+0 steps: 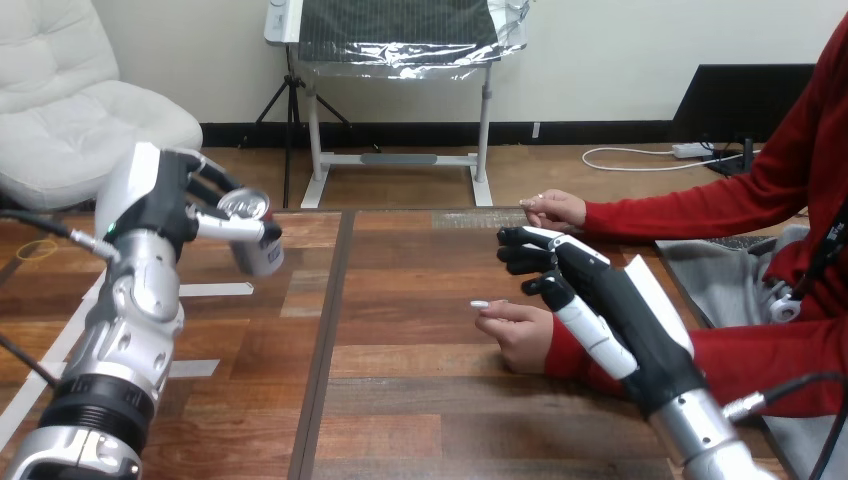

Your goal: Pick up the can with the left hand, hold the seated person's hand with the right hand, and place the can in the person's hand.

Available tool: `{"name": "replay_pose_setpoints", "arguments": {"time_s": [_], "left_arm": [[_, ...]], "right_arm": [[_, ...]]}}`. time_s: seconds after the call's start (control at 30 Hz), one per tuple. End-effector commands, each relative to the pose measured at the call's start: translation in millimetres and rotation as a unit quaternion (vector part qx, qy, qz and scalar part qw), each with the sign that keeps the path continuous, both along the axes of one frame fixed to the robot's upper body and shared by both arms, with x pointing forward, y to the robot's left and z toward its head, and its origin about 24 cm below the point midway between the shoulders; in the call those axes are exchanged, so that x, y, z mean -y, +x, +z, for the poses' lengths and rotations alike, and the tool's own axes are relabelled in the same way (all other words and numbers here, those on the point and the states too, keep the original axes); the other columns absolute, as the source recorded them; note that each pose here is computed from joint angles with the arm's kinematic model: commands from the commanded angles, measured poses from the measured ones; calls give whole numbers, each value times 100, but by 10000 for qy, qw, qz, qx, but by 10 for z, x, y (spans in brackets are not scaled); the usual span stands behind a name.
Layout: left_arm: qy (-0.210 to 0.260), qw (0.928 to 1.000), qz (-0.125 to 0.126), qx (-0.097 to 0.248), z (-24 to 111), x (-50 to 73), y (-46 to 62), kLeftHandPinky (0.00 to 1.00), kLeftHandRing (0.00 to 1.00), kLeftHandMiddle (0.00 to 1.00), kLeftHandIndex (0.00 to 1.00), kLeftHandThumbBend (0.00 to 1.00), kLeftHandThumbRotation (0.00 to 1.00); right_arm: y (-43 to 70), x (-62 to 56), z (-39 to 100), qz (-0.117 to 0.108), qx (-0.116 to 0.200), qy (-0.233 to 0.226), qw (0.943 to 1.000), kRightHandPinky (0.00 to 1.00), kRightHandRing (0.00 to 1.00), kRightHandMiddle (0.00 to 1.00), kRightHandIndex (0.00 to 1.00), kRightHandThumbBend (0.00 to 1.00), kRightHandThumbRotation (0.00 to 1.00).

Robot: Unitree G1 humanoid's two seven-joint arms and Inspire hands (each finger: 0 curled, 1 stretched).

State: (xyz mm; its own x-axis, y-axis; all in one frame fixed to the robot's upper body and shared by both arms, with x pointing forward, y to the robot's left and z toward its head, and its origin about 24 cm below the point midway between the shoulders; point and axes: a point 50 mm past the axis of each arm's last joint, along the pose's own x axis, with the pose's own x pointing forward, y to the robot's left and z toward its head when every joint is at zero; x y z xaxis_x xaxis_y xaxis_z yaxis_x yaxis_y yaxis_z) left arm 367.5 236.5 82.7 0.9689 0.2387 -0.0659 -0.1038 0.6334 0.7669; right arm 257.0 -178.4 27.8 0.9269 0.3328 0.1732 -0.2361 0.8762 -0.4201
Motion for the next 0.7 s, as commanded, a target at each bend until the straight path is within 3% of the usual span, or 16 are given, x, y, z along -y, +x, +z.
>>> {"name": "replay_pose_setpoints", "arguments": {"time_s": [0.0, 0.37, 0.67], "left_arm": [[116, 9967, -145, 796, 485, 6, 78, 37, 41, 44, 48, 75, 0], [81, 9963, -224, 830, 542, 25, 55, 38, 40, 43, 47, 76, 0], [53, 9954, -332, 901, 573, 21, 20, 36, 39, 43, 47, 74, 0]], "right_arm": [[350, 29, 416, 25, 843, -482, 9953, 74, 81, 82, 82, 83, 100], [525, 96, 456, -55, 742, -1346, 9881, 71, 81, 84, 84, 88, 97], [674, 155, 460, -50, 627, -2130, 9750, 67, 80, 84, 85, 91, 93]]}}
